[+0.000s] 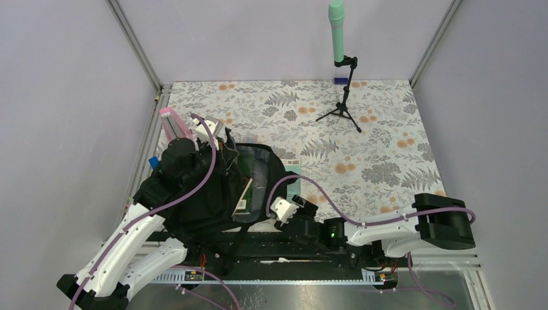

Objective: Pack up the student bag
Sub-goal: Pick up the book from the center of the board.

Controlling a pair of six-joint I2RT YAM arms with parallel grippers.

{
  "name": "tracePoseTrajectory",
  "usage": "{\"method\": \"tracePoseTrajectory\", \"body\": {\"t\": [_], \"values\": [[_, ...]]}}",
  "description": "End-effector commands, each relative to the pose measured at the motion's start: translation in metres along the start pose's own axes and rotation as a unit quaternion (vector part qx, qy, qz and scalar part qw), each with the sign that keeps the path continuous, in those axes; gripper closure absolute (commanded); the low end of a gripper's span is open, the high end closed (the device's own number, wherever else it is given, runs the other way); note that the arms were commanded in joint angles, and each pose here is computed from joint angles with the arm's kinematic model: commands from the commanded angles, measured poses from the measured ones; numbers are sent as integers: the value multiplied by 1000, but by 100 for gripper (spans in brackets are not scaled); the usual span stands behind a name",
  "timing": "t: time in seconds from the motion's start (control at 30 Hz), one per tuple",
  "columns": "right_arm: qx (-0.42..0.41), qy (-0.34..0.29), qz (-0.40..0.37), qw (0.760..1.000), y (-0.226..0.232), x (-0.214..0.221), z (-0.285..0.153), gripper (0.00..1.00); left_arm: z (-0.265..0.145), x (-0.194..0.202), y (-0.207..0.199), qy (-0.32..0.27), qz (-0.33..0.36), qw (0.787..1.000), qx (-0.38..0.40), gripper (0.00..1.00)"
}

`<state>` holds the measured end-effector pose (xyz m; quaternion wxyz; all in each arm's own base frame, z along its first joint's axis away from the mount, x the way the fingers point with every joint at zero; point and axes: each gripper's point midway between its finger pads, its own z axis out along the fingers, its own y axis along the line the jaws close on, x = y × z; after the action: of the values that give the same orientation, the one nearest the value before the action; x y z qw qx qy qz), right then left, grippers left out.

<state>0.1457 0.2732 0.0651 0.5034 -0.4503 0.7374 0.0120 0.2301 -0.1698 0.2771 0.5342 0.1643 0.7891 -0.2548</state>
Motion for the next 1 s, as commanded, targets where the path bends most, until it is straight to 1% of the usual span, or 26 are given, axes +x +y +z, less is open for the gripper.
{"method": "tracePoseTrajectory", "body": {"t": [0.0, 0.2, 0.37, 0.47, 0.57, 0.7, 0.83, 0.97], "values": [[12, -30, -19, 999, 8, -27, 2, 25, -2, -34, -9, -65, 6, 998, 18, 100], [34, -10, -47, 998, 12, -19, 14, 19, -3, -35, -8, -66, 6, 998, 17, 100], [35, 17, -68, 997, 21, -8, 24, 18, -3, -35, -9, -66, 6, 998, 18, 100], [51, 25, -78, 995, 21, -6, 29, 17, -3, -35, -9, -66, 6, 998, 18, 100], [75, 37, -88, 993, 15, -1, 35, 17, -3, -35, -8, -67, 6, 998, 18, 100], [100, 49, -82, 990, 2, 5, 37, 19, -4, -36, -8, -69, 6, 997, 17, 100], [106, 58, -66, 990, -6, 9, 35, 21, -6, -37, -8, -72, 7, 997, 15, 100], [108, 67, -66, 990, -6, 13, 37, 25, -7, -37, -7, -73, 7, 997, 14, 100]]}}
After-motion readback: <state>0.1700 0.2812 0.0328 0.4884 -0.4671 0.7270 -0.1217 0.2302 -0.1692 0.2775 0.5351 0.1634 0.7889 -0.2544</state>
